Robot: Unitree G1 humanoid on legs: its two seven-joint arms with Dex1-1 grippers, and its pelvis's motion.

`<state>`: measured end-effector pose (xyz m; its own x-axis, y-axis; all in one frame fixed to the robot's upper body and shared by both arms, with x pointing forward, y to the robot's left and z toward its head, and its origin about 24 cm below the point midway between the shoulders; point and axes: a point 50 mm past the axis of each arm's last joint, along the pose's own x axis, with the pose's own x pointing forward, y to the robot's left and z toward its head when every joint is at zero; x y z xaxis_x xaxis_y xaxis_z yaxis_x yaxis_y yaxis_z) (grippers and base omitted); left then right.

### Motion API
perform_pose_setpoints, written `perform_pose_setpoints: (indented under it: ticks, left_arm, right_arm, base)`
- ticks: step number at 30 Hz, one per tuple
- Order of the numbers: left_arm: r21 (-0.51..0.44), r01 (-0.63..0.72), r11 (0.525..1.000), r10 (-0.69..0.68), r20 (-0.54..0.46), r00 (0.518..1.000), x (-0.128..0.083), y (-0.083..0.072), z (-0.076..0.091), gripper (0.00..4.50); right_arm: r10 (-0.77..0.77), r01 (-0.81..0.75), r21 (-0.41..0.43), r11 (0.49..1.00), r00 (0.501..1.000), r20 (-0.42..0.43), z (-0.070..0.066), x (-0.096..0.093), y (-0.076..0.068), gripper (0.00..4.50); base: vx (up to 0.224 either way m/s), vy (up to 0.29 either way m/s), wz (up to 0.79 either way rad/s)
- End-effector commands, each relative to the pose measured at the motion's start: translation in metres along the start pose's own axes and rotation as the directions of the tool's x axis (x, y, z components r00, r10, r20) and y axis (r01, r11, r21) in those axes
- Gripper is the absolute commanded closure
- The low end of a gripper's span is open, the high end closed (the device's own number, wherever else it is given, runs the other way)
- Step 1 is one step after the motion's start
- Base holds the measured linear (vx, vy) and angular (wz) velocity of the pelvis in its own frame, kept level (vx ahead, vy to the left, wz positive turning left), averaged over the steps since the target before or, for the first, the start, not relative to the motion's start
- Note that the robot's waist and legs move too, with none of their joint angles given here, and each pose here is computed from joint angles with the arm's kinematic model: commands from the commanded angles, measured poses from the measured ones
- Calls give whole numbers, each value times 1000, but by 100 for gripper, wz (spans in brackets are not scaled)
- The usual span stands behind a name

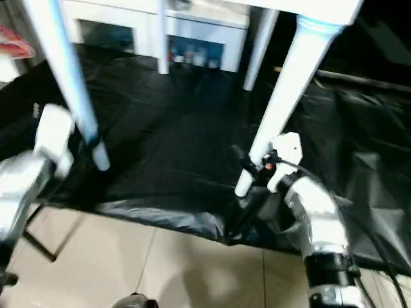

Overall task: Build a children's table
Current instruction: Flip table

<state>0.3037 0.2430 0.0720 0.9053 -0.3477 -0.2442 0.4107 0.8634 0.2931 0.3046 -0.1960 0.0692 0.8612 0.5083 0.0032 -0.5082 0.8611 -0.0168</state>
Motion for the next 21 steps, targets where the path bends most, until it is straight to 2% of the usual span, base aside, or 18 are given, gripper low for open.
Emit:
perform_pose_setpoints:
  ticks: [1,3,6,10,12,14,15,17,18,21]
  left_arm:
    - [-40,-10,999,13,76,997,-11,5,7,174]
    - [-74,-24,997,31,98,995,-21,6,4,138]
    - [-106,-122,987,136,140,981,-46,13,-3,136]
    - [-167,-172,971,201,171,965,-61,11,-6,136]
    - [-248,-198,948,244,175,954,-67,0,-8,136]
    - [-282,-203,938,257,170,951,-69,-9,-8,136]
    - [-284,-209,936,263,166,950,-69,-13,-8,136]
    - [-237,-264,935,305,155,940,-71,-35,-9,136]
    - [-235,-265,935,305,154,940,-71,-36,-9,136]
    - [-203,-273,940,305,147,941,-76,-54,-12,136]
  right_arm:
    - [-38,37,20,999,999,33,6,-10,-1,127]
    - [-60,59,26,998,997,42,5,-17,0,103]
    - [-95,92,62,994,994,51,1,-38,7,103]
    - [-82,79,97,992,996,35,-6,-55,19,103]
    - [-100,99,114,989,995,3,-15,-69,28,103]
    - [-125,126,126,984,992,-15,-19,-76,32,103]
    - [-134,136,131,982,991,-21,-21,-78,34,103]
    - [-198,204,142,969,979,-54,-29,-91,41,103]
    - [-200,206,143,968,978,-56,-30,-91,42,103]
    - [-224,236,168,957,971,-86,-34,-101,49,103]
  base:
    - [0,0,0]
    - [0,0,0]
    - [0,0,0]
    - [41,-14,1]
    - [0,0,0]
    - [0,0,0]
    - [0,0,0]
    - [0,0,0]
    - [0,0,0]
    - [0,0,0]
